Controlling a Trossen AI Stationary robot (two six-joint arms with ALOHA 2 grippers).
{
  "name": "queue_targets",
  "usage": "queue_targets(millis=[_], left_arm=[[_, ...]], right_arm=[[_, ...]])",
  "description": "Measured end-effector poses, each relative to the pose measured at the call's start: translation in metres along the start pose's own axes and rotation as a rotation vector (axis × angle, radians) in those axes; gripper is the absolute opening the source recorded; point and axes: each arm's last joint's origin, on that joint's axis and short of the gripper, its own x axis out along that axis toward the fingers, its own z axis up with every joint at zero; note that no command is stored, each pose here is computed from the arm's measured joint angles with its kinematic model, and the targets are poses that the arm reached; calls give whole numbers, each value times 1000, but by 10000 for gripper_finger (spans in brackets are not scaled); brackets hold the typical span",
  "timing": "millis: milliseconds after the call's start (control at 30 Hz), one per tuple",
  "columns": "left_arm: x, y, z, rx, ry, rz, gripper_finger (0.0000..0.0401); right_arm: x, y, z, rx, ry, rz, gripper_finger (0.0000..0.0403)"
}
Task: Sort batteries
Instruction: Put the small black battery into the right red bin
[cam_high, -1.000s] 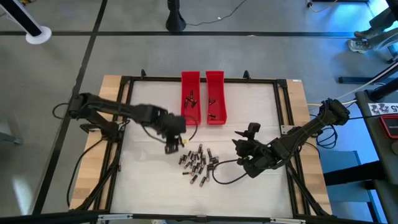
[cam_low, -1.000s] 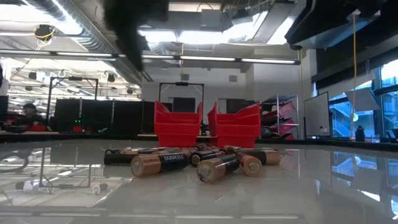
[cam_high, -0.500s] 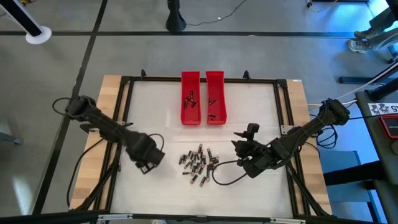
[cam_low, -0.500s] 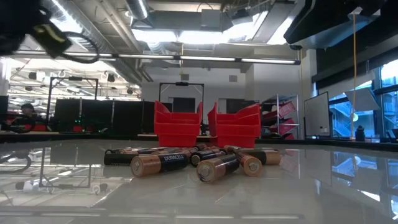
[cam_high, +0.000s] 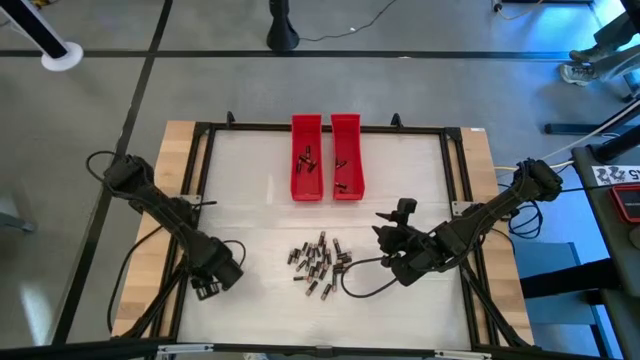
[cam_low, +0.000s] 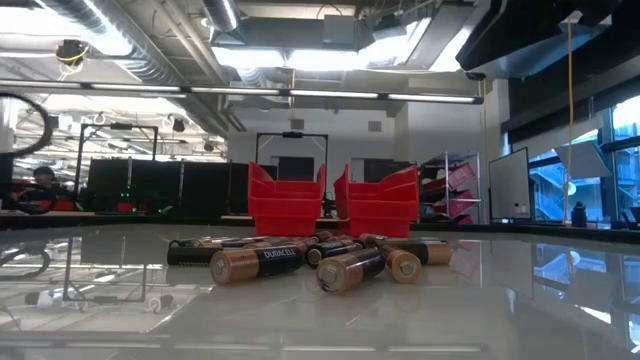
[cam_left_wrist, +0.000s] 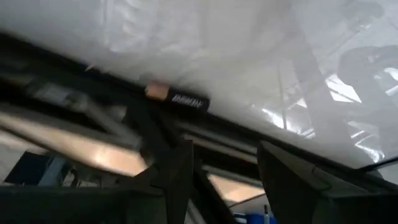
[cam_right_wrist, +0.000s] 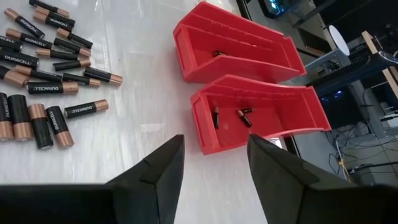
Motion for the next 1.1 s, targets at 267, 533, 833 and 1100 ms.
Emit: queue_targets(millis=[267,533,833,1100], left_arm=[[20,4,5,40,6,-39,144],[26,10,4,14,62,-31,10],[34,17,6,-26,68,-4,3],[35,19,7,-37,51,10,1]], right_arm=[[0,1,2,0,-14,6,177],[0,1,2,-1,-14,6,177],[0,1,2,-1,-14,6,177],[0,1,2,-2,-14,6,177]])
